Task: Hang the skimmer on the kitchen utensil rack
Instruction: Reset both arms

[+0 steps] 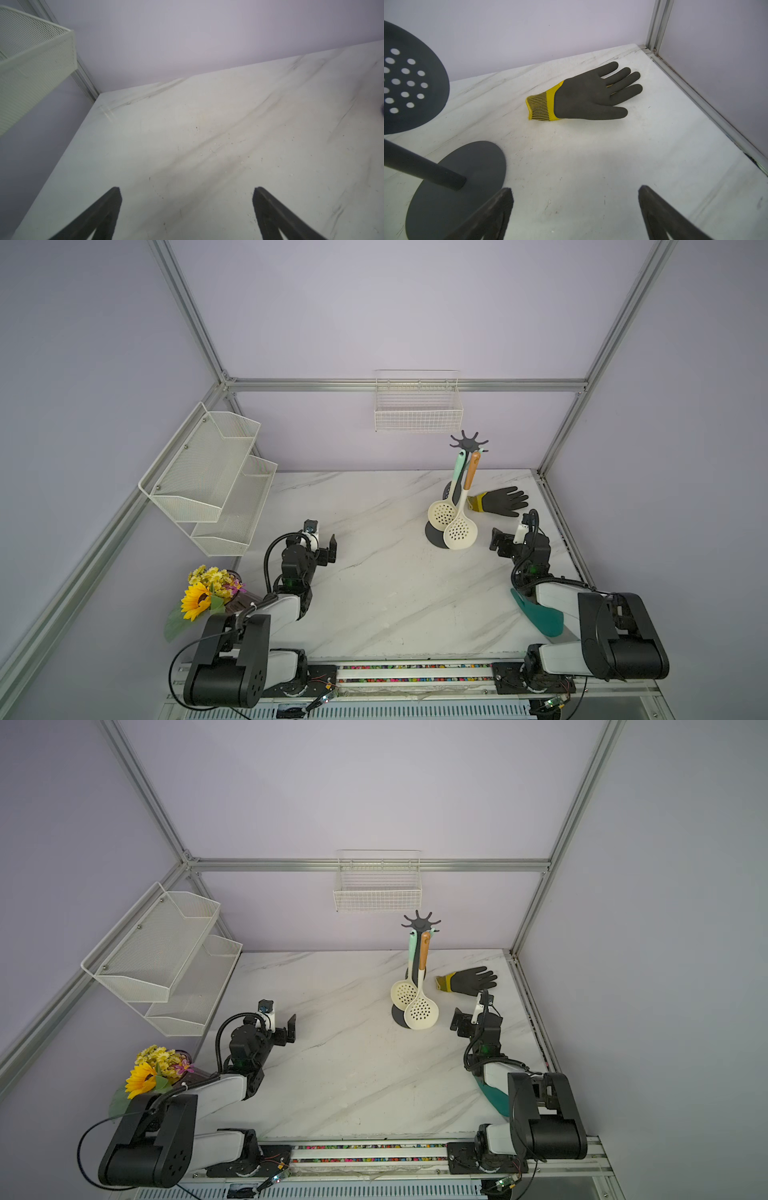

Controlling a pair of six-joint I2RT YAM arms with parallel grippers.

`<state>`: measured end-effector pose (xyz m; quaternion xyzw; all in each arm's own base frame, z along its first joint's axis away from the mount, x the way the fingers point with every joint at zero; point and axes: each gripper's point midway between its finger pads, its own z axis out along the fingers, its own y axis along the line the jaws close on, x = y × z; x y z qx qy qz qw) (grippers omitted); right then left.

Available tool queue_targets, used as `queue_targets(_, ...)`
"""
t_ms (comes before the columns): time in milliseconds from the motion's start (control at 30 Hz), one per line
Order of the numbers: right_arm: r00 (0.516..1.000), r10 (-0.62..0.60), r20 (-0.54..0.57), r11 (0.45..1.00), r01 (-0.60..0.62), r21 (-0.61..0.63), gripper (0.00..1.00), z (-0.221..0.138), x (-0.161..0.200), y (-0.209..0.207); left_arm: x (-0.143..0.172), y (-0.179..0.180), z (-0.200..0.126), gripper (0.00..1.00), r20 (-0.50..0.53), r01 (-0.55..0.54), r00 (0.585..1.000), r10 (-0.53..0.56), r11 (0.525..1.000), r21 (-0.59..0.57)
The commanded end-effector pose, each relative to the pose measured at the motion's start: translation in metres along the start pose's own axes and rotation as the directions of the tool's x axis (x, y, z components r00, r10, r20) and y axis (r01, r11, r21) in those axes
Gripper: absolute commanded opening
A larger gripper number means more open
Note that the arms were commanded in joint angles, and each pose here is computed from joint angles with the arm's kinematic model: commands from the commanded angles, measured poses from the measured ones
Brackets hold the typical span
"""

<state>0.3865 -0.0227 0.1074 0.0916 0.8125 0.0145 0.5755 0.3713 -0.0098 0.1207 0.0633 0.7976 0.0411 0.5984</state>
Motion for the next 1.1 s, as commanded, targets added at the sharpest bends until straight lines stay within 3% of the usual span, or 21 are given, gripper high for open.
queue_targets(0,0.981,0.008,0.191,0.998,0.003,-0.060,0.97,-0.001,-0.015,0.005,-0.007,0.004,0.012,1.00,0.084,0.016,0.996,-0.014,1.000,-0.019)
queue_targets(100,0.980,0.026,0.197,0.998,-0.013,-0.066,0.97,0.014,0.010,0.001,-0.001,0.014,0.020,1.00,0.094,0.056,0.994,-0.052,0.997,-0.044)
queue_targets(133,0.971,0.042,0.233,0.996,-0.022,-0.087,0.97,0.012,0.006,0.003,-0.001,0.014,0.019,1.00,0.092,0.059,0.994,-0.055,0.997,-0.040)
queue_targets(200,0.981,0.039,0.191,0.997,-0.027,-0.066,0.97,0.011,0.009,0.000,-0.001,0.011,0.017,1.00,0.096,0.051,0.994,-0.049,0.998,-0.023)
queue_targets(367,0.976,0.052,0.210,0.998,-0.046,-0.033,0.97,0.013,0.007,-0.007,-0.001,0.013,0.019,1.00,0.092,0.056,0.994,-0.052,0.998,-0.043)
queue_targets(500,0.975,0.065,0.214,0.997,-0.072,0.026,0.97,0.012,0.006,-0.017,0.000,0.032,0.020,1.00,0.068,0.067,0.996,-0.051,0.966,-0.251)
queue_targets(600,0.975,0.066,0.213,0.997,-0.073,0.026,0.97,0.012,0.007,-0.018,-0.003,0.035,0.010,1.00,0.114,0.074,0.993,-0.040,0.948,-0.309)
queue_targets(867,0.975,0.066,0.214,0.997,-0.072,0.024,0.97,0.012,0.007,-0.017,-0.003,0.035,0.006,1.00,0.132,0.074,0.991,-0.032,0.942,-0.329)
queue_targets(1067,0.975,0.067,0.213,0.997,-0.073,0.023,0.97,0.012,0.007,-0.017,0.000,0.036,0.015,1.00,0.091,0.075,0.995,-0.050,0.953,-0.292)
